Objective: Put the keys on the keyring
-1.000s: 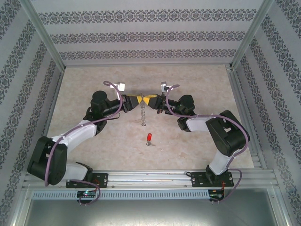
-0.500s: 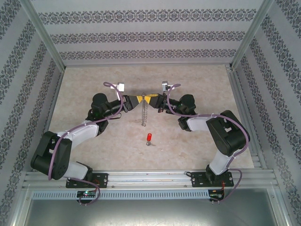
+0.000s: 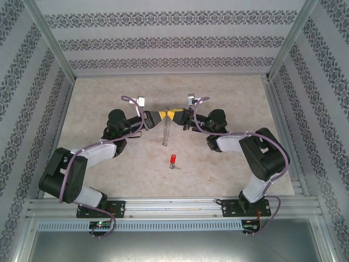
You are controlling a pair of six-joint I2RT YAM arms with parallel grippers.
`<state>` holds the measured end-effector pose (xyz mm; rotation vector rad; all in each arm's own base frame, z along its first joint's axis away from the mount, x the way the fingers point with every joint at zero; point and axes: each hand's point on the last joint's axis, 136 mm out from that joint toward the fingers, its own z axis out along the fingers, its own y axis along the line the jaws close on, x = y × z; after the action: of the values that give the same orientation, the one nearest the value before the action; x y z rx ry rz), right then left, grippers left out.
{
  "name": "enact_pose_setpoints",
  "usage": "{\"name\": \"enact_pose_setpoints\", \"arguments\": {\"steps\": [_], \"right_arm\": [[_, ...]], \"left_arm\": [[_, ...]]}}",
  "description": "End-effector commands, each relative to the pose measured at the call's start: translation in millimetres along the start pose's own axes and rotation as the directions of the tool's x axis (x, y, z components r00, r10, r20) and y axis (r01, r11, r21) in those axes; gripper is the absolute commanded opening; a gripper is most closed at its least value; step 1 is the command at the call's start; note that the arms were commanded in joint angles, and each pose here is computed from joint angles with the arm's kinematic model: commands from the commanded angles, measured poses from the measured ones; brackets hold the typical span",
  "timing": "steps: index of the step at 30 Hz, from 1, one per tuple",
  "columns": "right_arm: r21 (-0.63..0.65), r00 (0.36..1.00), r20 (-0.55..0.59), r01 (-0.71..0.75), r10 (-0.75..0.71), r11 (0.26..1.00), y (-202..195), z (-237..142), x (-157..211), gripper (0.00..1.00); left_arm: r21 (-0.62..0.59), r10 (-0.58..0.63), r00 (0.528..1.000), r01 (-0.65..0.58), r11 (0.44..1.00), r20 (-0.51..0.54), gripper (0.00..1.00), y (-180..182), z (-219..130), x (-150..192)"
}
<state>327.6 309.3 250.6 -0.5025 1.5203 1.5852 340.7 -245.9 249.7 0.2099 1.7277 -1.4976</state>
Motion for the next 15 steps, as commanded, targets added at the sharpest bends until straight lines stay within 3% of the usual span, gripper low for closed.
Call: {"name": "enact_pose_setpoints", "arguments": {"steps": [1, 15], "right_arm": [[-0.028, 0.998, 0.05, 0.05, -0.048, 0.998, 9.6, 2.4, -18.4, 0.0], [-0.033, 0.998, 0.042, 0.043, -0.042, 0.999, 8.7, 3.9, -16.7, 0.0]], "left_arm": [[0.061, 0.025, 1.0, -0.026, 0.998, 0.019, 0.26, -11.6, -1.4, -3.9], [0.084, 0.032, 0.999, -0.033, 0.996, 0.011, 0.12, -15.7, 3.7, -3.9]]}}
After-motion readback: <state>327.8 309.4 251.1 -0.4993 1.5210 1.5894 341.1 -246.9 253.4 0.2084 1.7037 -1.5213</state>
